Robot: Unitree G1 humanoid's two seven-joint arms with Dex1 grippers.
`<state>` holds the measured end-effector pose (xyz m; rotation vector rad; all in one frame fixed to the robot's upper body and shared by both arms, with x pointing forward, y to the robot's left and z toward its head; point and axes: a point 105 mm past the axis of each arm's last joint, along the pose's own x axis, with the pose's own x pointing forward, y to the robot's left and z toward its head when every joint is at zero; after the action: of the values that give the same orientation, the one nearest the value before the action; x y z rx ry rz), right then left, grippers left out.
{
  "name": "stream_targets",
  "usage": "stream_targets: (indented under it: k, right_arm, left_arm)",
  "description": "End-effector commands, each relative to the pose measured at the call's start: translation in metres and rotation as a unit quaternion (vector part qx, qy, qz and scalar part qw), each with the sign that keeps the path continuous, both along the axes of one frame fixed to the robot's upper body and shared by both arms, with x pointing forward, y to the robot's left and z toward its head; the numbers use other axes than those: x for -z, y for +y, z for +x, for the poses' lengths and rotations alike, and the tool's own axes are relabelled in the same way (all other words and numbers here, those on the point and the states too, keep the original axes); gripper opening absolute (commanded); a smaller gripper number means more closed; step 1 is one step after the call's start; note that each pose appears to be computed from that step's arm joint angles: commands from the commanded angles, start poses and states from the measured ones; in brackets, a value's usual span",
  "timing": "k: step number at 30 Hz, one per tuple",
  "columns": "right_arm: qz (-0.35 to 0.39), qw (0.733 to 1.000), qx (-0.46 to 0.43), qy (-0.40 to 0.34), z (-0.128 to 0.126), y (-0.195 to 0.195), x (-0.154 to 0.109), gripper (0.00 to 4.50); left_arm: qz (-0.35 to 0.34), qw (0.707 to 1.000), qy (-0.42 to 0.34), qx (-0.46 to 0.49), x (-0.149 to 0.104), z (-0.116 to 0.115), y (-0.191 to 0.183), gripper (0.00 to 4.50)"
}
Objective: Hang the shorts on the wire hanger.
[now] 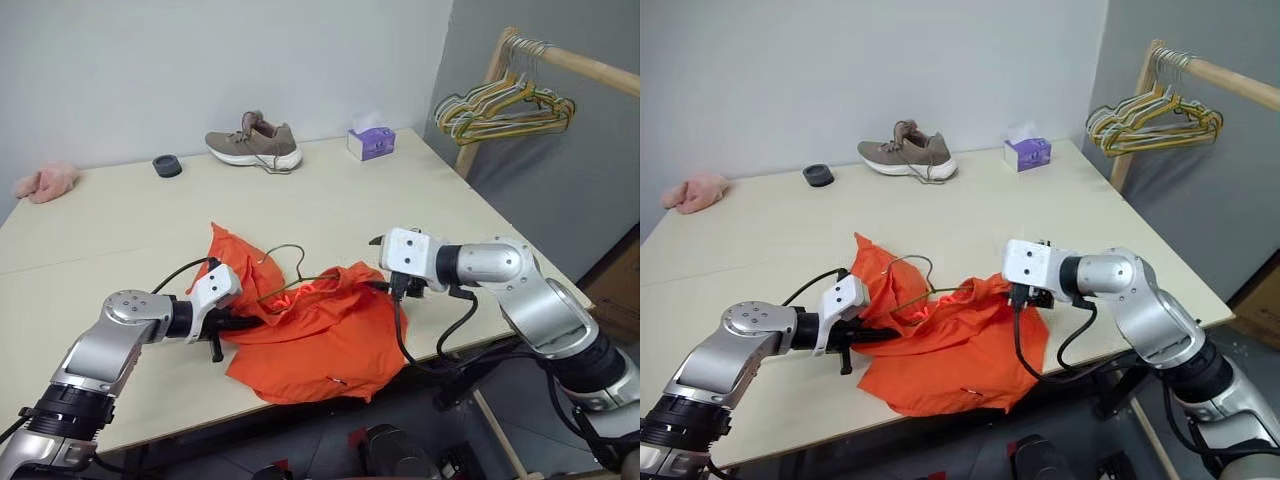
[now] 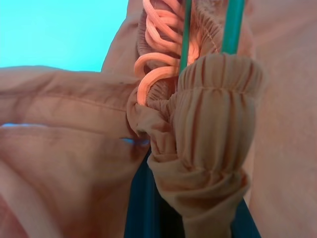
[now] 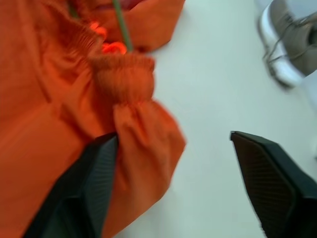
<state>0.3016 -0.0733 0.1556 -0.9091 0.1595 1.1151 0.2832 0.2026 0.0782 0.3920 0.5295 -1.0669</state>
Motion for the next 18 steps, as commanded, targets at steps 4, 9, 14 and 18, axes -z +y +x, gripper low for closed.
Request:
stream_targets:
  k: [4, 9, 14, 18]
  right_arm:
    - [-0.016, 1.0, -0.011, 0.024, -0.004, 0.003, 0.012, 3.76]
    - [-0.018, 0.998, -0.03, 0.054, 0.0, 0.018, 0.027, 3.76]
    - [-0.024, 0.995, -0.057, 0.084, 0.002, 0.032, 0.038, 3.76]
    - [-0.036, 0.993, -0.079, 0.086, 0.01, 0.043, 0.039, 2.88]
  left_arm:
    - [0.009, 0.999, -0.026, 0.032, -0.01, 0.004, -0.008, 0.0]
    - [0.013, 0.999, -0.025, 0.039, -0.009, 0.002, -0.008, 0.0]
    - [0.014, 0.999, -0.024, 0.043, -0.01, 0.001, -0.009, 0.0]
    - [0.014, 0.998, -0.021, 0.053, -0.01, -0.003, -0.01, 0.0]
